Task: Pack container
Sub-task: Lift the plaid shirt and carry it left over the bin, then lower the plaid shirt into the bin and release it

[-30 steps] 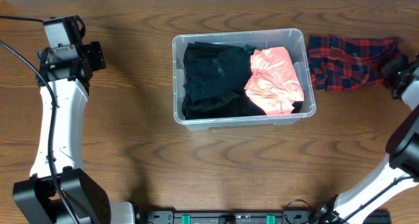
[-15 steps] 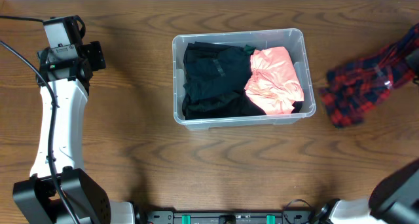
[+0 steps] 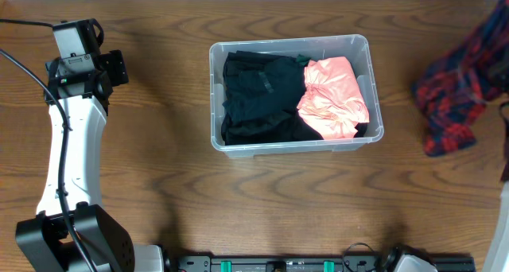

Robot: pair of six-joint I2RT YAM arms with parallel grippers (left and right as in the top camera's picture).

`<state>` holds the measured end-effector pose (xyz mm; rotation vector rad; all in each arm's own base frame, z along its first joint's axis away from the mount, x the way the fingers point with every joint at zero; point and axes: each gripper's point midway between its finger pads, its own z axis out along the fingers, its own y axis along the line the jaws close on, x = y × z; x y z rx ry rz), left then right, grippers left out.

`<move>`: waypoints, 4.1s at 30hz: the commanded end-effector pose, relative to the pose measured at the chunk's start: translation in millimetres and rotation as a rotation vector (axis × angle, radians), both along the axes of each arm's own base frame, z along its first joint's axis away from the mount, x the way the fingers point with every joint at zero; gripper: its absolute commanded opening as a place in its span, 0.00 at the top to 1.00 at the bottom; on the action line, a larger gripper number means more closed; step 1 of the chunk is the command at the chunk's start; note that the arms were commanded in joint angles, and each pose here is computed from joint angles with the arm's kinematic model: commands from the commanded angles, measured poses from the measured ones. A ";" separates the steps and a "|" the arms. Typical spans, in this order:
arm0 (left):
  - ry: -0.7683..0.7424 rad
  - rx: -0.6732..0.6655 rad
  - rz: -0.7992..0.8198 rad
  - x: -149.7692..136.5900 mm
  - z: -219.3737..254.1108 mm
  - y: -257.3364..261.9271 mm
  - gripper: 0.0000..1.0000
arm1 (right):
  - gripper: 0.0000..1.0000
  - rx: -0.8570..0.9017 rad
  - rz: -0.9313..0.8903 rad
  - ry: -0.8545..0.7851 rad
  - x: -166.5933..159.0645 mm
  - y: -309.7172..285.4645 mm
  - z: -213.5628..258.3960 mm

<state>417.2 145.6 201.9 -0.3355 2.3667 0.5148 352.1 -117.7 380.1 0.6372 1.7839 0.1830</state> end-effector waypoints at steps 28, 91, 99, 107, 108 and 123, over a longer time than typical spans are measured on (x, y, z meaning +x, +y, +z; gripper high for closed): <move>0.004 0.002 0.017 -1.3 -1.2 2.8 0.02 | 0.99 0.558 0.391 -0.360 63.9 320.9 54.6; 0.004 0.002 0.017 -1.2 -1.3 2.8 0.02 | 0.99 0.892 0.301 -0.202 72.1 396.4 -17.1; 0.004 0.002 0.017 -1.3 -1.2 2.8 0.02 | 0.99 0.892 0.270 -0.148 77.0 399.8 -39.5; 0.004 0.002 0.017 -1.2 -1.3 2.8 0.02 | 0.99 0.724 0.211 -0.070 75.2 387.6 -70.0; 0.004 0.002 0.017 -1.2 -1.3 2.8 0.02 | 0.99 0.699 0.212 -0.056 74.0 386.5 -73.2; 0.004 0.002 0.017 -1.2 -1.3 2.8 0.02 | 0.99 0.092 0.161 0.119 56.0 336.6 -118.0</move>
